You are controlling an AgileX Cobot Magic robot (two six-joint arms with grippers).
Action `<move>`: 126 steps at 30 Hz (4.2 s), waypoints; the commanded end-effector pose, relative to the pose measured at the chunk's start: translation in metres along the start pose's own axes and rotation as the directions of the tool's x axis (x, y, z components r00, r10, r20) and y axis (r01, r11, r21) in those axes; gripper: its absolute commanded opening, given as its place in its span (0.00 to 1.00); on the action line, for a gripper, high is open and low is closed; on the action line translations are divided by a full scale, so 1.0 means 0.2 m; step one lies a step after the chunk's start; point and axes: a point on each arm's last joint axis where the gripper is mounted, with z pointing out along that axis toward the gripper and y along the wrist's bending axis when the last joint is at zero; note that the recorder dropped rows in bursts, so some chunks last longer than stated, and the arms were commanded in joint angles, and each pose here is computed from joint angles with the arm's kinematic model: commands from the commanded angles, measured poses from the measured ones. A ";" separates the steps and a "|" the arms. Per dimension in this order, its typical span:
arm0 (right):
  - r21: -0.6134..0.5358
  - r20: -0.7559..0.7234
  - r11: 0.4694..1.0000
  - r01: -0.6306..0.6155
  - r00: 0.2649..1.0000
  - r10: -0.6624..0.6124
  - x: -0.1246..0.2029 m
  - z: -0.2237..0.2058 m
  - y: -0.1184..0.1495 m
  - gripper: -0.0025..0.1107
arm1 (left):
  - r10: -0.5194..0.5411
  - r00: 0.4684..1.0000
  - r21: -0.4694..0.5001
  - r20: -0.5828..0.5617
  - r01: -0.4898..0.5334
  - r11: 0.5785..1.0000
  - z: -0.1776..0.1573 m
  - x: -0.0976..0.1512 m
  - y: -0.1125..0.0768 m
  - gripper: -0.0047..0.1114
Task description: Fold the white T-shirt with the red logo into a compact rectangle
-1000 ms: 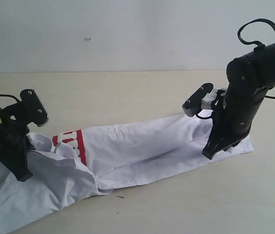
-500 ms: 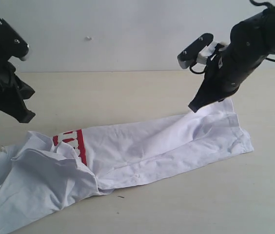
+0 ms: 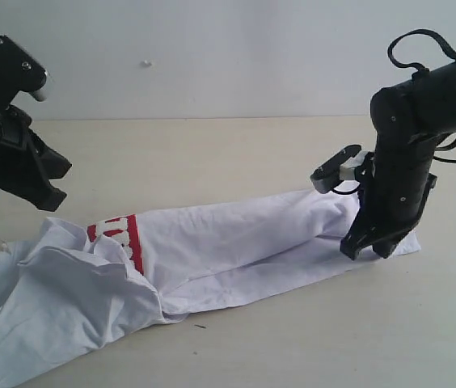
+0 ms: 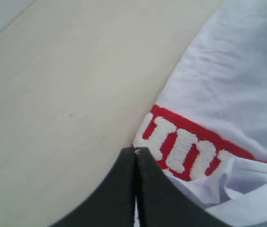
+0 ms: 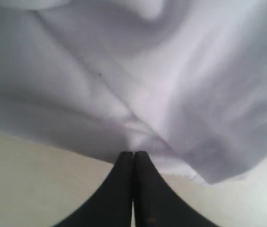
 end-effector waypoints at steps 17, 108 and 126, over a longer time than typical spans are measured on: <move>-0.024 0.239 0.997 -0.077 0.968 0.081 -0.16 0.09 -0.02 0.02 | 0.191 0.948 0.319 -0.253 -0.104 0.942 0.05 0.20 -0.42 0.04; 0.000 0.156 1.000 -0.003 0.988 0.003 0.03 0.04 0.04 0.02 | 0.159 0.984 0.096 -0.084 -0.151 0.984 0.60 -0.01 -0.14 0.36; 0.014 0.199 1.000 -0.012 0.980 0.009 0.04 -0.05 0.03 0.02 | 0.206 0.977 0.151 -0.060 -0.195 0.969 0.37 -0.05 -0.17 0.35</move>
